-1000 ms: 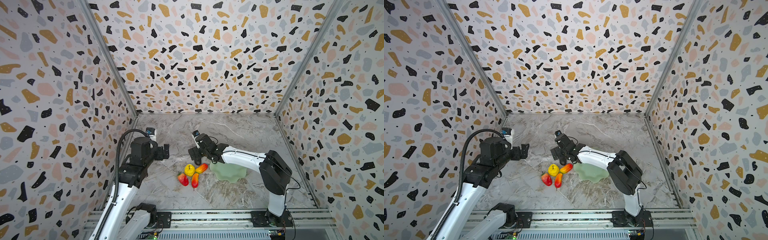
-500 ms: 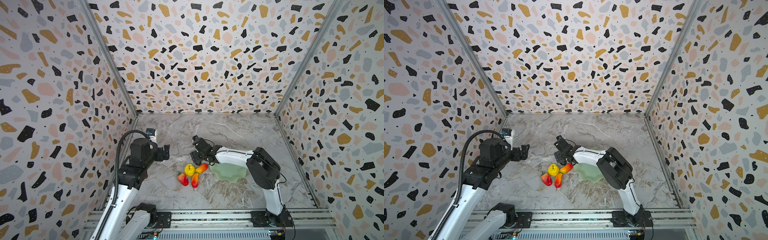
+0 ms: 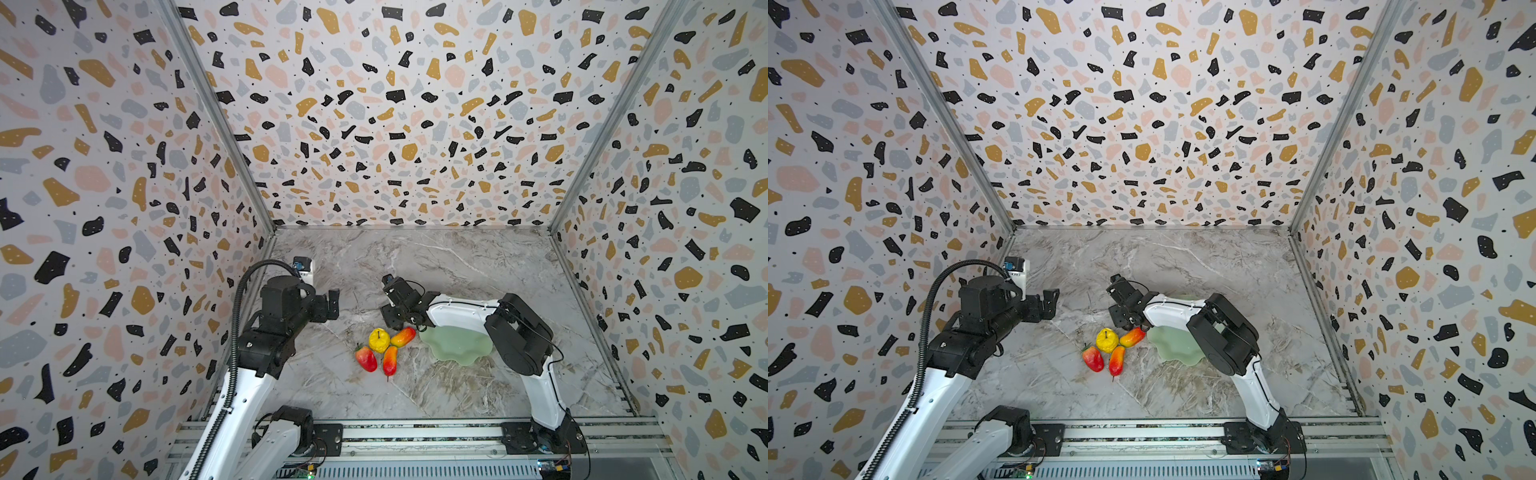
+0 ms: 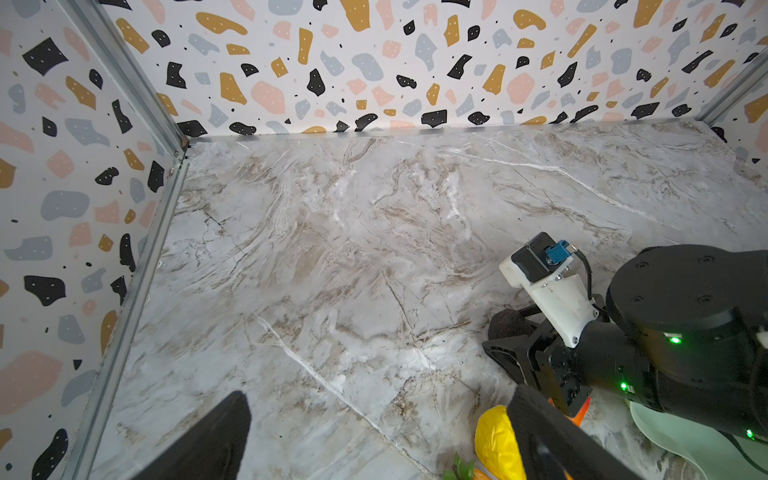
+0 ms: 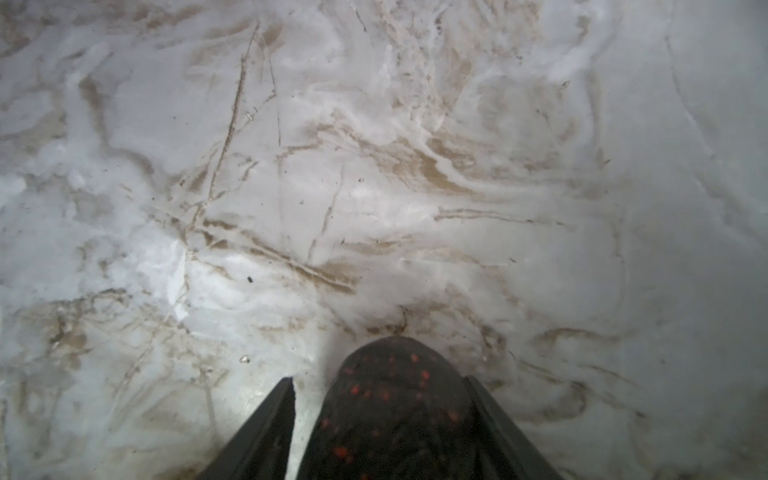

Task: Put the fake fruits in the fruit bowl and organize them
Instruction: 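Carry the cucumber over the green bowl and release it inside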

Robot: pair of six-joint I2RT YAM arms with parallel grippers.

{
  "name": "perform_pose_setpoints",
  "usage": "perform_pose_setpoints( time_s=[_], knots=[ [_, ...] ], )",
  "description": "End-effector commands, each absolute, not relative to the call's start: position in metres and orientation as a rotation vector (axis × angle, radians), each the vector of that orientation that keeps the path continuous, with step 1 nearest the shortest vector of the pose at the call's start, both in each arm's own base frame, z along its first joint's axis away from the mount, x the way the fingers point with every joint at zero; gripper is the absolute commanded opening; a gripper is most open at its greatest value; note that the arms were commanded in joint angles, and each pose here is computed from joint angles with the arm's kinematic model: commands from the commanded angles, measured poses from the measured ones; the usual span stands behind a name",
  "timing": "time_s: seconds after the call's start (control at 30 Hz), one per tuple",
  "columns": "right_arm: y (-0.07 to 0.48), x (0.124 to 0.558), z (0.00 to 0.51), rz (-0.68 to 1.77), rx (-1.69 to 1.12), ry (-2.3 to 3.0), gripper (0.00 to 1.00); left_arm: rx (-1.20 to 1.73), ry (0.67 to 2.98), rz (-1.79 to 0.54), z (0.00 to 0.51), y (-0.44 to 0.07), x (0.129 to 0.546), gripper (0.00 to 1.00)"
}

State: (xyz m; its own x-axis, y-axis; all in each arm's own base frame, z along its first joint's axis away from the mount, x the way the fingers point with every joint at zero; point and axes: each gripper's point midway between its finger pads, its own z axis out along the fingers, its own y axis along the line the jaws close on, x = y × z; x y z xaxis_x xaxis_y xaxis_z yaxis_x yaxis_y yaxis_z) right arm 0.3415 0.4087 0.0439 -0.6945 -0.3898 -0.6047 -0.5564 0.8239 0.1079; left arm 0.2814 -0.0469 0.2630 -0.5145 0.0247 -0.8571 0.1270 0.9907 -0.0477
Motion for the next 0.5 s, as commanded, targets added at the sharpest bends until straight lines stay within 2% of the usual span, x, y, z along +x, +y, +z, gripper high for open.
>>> perform_pose_setpoints(
  time_s=[0.0,0.17,0.47],
  knots=[
    [0.42,0.346,0.07,0.427,-0.691,2.373,0.52,0.121,2.084,-0.131,0.271,-0.049,0.283,1.0],
    [0.423,0.348,0.093,0.444,-0.701,2.327,0.38,0.122,2.086,-0.132,0.271,-0.049,0.284,1.0],
    [0.405,0.349,0.187,0.41,-0.709,2.153,0.31,0.118,2.082,-0.12,0.27,-0.048,0.284,1.0]
  ],
)
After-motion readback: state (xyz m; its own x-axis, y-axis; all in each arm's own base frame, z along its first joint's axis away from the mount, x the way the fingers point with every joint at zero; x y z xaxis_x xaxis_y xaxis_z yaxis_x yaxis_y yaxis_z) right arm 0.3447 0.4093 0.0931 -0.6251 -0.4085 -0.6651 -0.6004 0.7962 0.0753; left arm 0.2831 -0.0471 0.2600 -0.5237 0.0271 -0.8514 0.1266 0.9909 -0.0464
